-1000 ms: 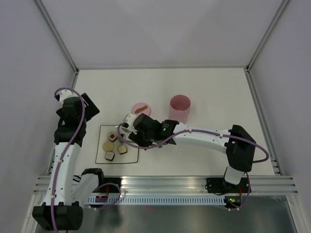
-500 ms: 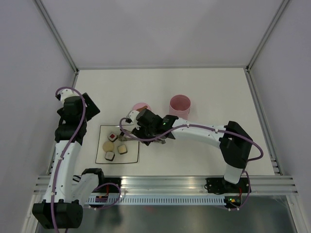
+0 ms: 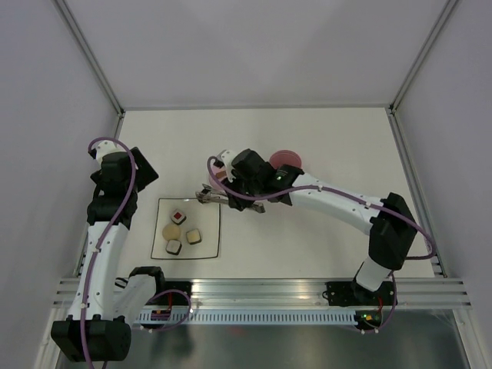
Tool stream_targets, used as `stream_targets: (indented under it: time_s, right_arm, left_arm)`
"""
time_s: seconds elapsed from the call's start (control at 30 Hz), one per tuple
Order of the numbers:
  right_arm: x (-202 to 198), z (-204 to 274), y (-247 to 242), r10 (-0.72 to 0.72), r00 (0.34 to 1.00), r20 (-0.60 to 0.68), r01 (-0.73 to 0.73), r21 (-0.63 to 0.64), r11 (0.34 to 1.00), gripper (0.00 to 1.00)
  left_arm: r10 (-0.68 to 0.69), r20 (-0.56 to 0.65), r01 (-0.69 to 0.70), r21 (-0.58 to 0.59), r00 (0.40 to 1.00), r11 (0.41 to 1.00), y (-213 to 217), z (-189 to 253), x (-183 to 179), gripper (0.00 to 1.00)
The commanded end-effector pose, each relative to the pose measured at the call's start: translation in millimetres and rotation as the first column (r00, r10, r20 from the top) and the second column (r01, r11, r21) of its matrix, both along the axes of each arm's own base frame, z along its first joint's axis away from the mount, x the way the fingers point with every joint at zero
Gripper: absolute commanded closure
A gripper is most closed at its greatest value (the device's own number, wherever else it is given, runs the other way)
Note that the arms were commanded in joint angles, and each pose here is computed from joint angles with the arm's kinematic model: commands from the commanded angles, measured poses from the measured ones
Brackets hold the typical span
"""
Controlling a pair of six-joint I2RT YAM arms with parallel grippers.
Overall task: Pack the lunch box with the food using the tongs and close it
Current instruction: Pick up the fake food from the plate, then place the fake food in the packing box.
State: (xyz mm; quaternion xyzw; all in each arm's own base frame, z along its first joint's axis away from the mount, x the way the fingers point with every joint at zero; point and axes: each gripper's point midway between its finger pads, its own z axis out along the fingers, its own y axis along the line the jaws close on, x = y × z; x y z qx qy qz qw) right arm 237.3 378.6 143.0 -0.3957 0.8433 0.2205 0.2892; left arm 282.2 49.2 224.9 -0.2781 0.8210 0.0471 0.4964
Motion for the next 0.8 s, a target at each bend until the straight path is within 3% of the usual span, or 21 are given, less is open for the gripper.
stream_targets:
  time_s: [0.0, 0.2, 0.43, 0.6, 0.77]
  right_arm:
    - [13, 107, -3, -0.093, 0.992, 0.082, 0.073, 0.224, 0.972, 0.76]
    - [57, 137, -82, -0.346, 0.931, 0.116, 0.317, 0.212, 0.924, 0.79]
    - [54, 129, -182, -0.593, 0.795, 0.126, 0.587, 0.09, 0.805, 0.78]
    - [37, 127, -227, -0.684, 0.722, 0.103, 0.676, 0.107, 0.729, 0.77]
    - [37, 124, -229, -0.693, 0.714, 0.1, 0.683, 0.12, 0.721, 0.77]
  left_arm:
    - [0.017, 0.027, -0.018, 0.005, 0.999, 1.0, 4, 8, -1, 0.0]
    - [0.015, 0.03, -0.015, 0.003, 0.999, 1.0, 3, 8, -1, 0.0]
    - [0.01, 0.034, -0.011, 0.002, 0.999, 1.0, 2, 9, -2, 0.0]
    - [0.005, 0.03, -0.005, -0.003, 1.0, 1.0, 1, 8, 0, 0.0]
    - [-0.003, 0.035, 0.003, -0.01, 0.999, 1.0, -1, 9, 1, 0.0]
